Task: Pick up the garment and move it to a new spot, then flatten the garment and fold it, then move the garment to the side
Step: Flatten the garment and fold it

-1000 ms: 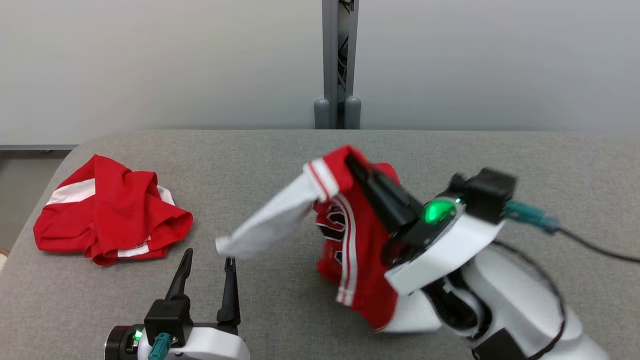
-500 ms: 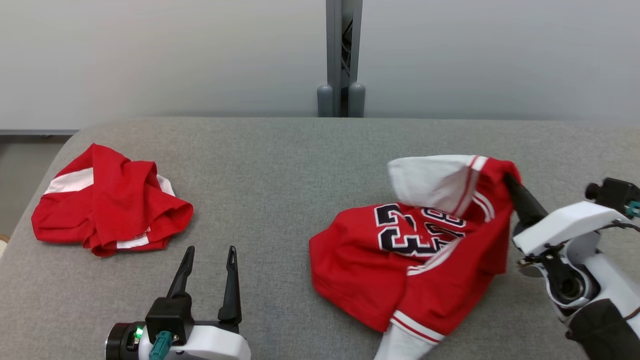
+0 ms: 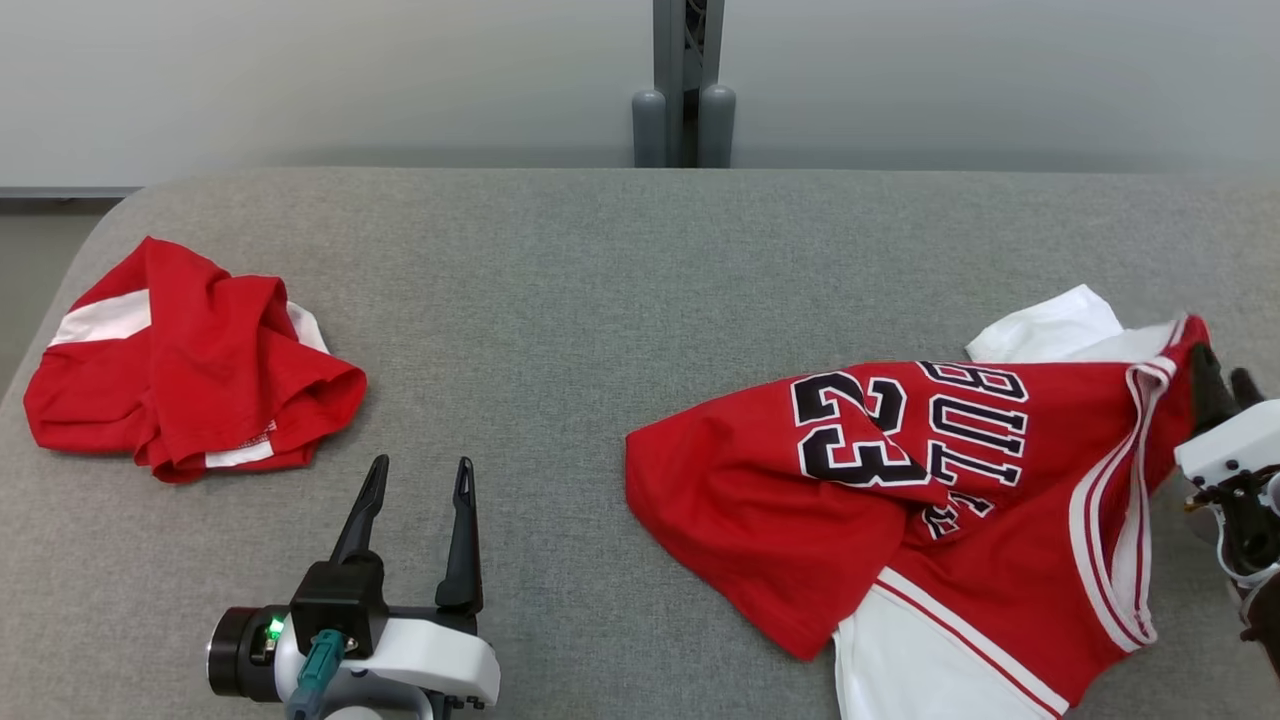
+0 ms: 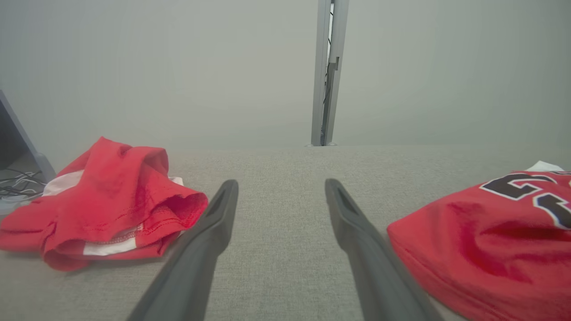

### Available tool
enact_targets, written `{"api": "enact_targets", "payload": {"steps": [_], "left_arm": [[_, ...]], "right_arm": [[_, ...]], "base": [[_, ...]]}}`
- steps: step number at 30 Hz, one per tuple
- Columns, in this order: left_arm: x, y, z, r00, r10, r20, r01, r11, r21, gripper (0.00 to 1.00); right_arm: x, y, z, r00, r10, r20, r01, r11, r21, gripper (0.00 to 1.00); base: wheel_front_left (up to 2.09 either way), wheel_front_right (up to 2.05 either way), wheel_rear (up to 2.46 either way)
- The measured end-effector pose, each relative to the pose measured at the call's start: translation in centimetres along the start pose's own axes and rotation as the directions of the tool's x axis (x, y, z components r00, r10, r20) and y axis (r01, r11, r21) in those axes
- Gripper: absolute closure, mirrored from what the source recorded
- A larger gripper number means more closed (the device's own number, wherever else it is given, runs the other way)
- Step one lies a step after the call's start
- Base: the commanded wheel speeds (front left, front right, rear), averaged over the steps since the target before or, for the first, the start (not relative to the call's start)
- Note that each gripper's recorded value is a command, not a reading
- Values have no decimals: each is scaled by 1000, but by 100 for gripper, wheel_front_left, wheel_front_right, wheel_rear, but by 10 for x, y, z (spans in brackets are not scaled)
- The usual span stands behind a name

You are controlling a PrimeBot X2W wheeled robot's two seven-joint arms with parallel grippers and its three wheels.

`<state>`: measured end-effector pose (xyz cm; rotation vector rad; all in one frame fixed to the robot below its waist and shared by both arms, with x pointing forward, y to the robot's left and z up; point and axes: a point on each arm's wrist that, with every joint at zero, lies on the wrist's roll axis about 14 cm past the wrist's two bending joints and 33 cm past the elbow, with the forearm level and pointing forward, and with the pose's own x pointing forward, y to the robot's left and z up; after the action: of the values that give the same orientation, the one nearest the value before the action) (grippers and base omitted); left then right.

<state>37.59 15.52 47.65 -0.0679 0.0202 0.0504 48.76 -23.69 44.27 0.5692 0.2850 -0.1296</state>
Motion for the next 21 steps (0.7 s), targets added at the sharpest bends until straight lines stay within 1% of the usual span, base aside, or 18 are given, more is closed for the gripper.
{"api": "enact_targets", "payload": {"steps": [5, 12, 14, 17, 19, 21], "left_arm": [[4, -7, -2, 1000, -21, -5, 21, 1000, -1, 0], [4, -17, 8, 998, -52, 25, 53, 999, -5, 0], [3, -21, 12, 997, -61, 38, 61, 998, -6, 0], [0, -25, 20, 996, -72, 59, 73, 997, -12, 0], [0, -29, 25, 994, -81, 75, 82, 996, -15, 0], [0, -33, 33, 991, -92, 98, 95, 995, -18, 0]], "right_arm": [[0, -14, 14, 998, -49, 39, 50, 998, -32, 0], [-12, -6, 29, 998, -10, 67, 19, 992, -127, 0], [-16, 4, 41, 995, 28, 99, -13, 990, -142, 0], [-24, 26, 75, 976, 115, 185, -81, 980, -182, 0], [-33, 43, 98, 950, 183, 251, -131, 969, -211, 0], [-46, 61, 111, 918, 258, 300, -186, 950, -250, 0]], "base": [[0, 0, 0], [0, 0, 0], [0, 0, 0], [0, 0, 0], [0, 0, 0], [0, 0, 0]]}}
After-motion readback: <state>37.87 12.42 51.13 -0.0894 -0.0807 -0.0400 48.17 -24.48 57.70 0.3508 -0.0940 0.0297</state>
